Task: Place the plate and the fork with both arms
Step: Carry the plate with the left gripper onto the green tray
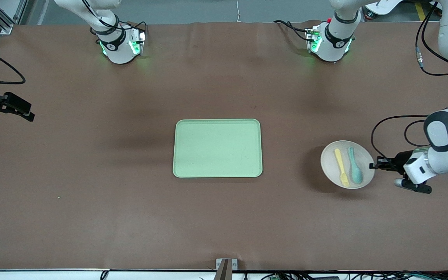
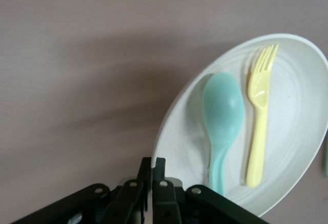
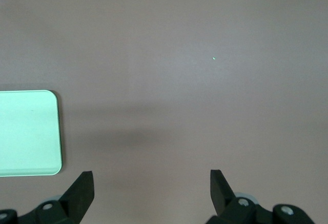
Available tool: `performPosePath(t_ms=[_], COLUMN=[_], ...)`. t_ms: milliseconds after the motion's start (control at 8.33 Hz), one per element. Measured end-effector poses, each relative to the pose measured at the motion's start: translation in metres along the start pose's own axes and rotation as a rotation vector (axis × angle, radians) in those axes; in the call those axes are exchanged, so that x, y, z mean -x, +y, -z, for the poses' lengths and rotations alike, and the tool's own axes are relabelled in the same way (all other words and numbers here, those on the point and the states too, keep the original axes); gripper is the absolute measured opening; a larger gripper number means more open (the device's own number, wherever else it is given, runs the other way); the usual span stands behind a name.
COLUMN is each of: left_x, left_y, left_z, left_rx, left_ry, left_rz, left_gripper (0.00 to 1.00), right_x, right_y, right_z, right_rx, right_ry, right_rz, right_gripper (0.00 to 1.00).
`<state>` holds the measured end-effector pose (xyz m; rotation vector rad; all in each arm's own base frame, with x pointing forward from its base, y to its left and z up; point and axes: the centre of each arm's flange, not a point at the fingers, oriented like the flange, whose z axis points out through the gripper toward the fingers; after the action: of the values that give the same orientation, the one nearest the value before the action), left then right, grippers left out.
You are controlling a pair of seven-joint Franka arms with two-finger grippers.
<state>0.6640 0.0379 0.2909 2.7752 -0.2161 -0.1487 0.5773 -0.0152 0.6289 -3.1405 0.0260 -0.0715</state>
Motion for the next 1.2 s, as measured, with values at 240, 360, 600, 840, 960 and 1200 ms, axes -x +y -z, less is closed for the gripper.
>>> performPosePath(t_ms=[240, 360, 600, 840, 960, 1200], left_x=[-0.012, -0.015, -0.016, -0.015, -0.016, -0.016], left_y=[0.072, 0.111, 0.165, 0.202, 0.213, 0.222], left_z=[-0.012, -0.017, -0.03, -0.049, -0.054, -0.059], left_rx=[0.047, 0.071, 0.088, 0.083, 0.083, 0.082], left_ry=[-0.015, -0.028, -0.057, -0.088, -0.096, -0.103], left_rz=[0.07, 0.107, 0.146, 0.173, 0.178, 0.181], left_gripper=[0.04, 0.04, 0.04, 0.04, 0.04, 0.04], right_x=[-0.001, -0.002, -0.002, -0.006, -0.008, -0.009], right_y=[-0.001, -0.001, -0.003, -0.005, -0.004, -0.003], right_z=[0.001, 0.001, 0.002, -0.003, -0.006, -0.006], right_rx=[0.0, 0.0, -0.002, -0.004, -0.003, -0.003], right_ry=[0.012, 0.015, 0.021, 0.027, 0.027, 0.028], right_rz=[0.002, 0.002, 0.004, 0.007, 0.006, 0.004], right_gripper=[1.0, 1.0, 1.0, 1.0, 1.0, 1.0])
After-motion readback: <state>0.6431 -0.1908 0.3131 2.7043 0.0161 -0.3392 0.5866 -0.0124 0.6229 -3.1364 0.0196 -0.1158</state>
